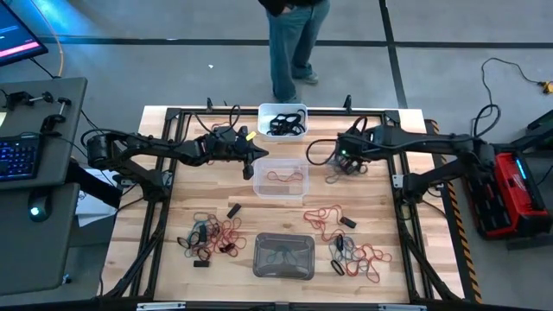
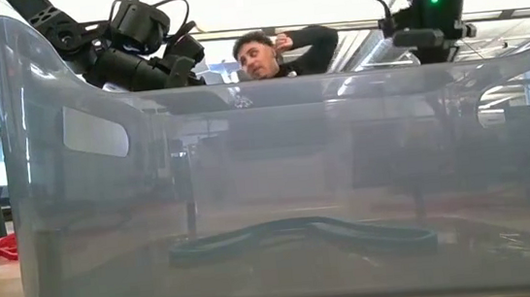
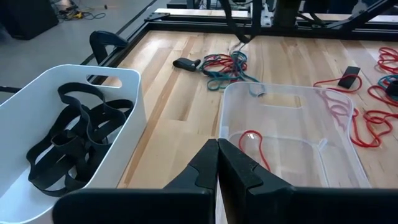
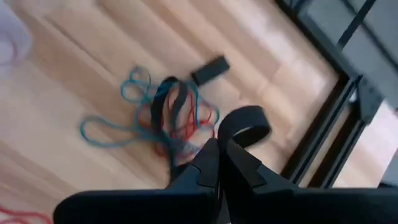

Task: Sort rubber bands into baskets
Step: Put the black rubber band into the white bin

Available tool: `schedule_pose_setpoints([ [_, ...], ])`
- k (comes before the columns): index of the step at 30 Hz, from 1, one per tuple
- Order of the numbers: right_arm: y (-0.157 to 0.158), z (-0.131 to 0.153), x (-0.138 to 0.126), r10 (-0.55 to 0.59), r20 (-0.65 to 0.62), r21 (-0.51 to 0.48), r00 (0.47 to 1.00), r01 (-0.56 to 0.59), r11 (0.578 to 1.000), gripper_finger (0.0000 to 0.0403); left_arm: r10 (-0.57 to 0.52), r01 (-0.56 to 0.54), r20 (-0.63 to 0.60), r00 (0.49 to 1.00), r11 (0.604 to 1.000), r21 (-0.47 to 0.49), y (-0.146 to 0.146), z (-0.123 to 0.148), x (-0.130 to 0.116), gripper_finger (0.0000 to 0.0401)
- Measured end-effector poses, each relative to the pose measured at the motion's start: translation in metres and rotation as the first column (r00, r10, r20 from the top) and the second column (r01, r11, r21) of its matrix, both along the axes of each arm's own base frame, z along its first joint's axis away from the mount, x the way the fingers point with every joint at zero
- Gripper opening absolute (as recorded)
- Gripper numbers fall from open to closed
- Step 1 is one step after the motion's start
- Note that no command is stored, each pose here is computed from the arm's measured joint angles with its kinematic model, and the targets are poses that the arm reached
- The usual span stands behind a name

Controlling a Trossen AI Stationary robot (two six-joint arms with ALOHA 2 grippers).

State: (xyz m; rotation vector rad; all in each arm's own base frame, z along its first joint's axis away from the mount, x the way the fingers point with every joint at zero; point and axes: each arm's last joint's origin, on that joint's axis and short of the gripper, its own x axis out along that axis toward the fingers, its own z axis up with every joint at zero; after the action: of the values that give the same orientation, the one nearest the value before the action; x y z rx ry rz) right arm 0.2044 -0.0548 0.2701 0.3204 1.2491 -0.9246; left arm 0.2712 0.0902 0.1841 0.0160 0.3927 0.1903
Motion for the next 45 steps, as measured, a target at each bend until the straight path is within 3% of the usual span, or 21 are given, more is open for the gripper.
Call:
schedule_pose_setpoints([
  [4,-0.005,-0.016,0.000,-0.023,-0.046,0.089,0.999,0.027,0.996,0.0000,0.001,-0.001,0.000,1.000,1.000,-0.001,0.000,0.000,0.000,0.0000],
  [9,-0.009,-0.035,0.006,-0.022,-0.105,0.100,0.994,0.032,0.994,0.0000,0.005,-0.005,0.000,1.000,1.000,0.001,0.000,0.000,0.000,0.0000],
  [16,-0.009,-0.034,0.025,0.037,0.000,-0.195,0.999,-0.036,0.980,0.0000,0.029,-0.029,-0.003,1.000,1.000,0.010,0.001,0.000,0.000,0.0000],
  [21,-0.002,-0.028,0.036,0.066,0.068,-0.373,0.996,-0.036,0.927,0.0000,0.029,-0.029,-0.009,1.000,1.000,0.009,0.001,0.000,0.000,0.0000],
  [28,0.017,-0.021,0.044,0.077,0.133,-0.548,0.988,0.009,0.836,0.0000,0.037,-0.036,-0.025,0.999,0.999,0.007,0.001,-0.002,-0.001,0.0000],
  [34,0.031,-0.025,0.046,0.095,0.198,-0.608,0.976,0.046,0.792,0.0000,0.039,-0.039,-0.025,0.999,0.999,0.008,0.001,-0.002,-0.001,0.0000],
  [40,0.031,-0.054,0.042,0.133,0.188,-0.594,0.973,0.005,0.804,0.0000,0.040,-0.040,-0.025,0.999,0.999,0.009,0.001,-0.002,-0.001,0.0000],
  [45,0.027,-0.058,0.042,0.176,0.277,-0.572,0.944,0.015,0.820,0.0000,0.041,-0.040,-0.024,0.999,0.999,0.010,0.001,-0.002,-0.001,0.0000],
])
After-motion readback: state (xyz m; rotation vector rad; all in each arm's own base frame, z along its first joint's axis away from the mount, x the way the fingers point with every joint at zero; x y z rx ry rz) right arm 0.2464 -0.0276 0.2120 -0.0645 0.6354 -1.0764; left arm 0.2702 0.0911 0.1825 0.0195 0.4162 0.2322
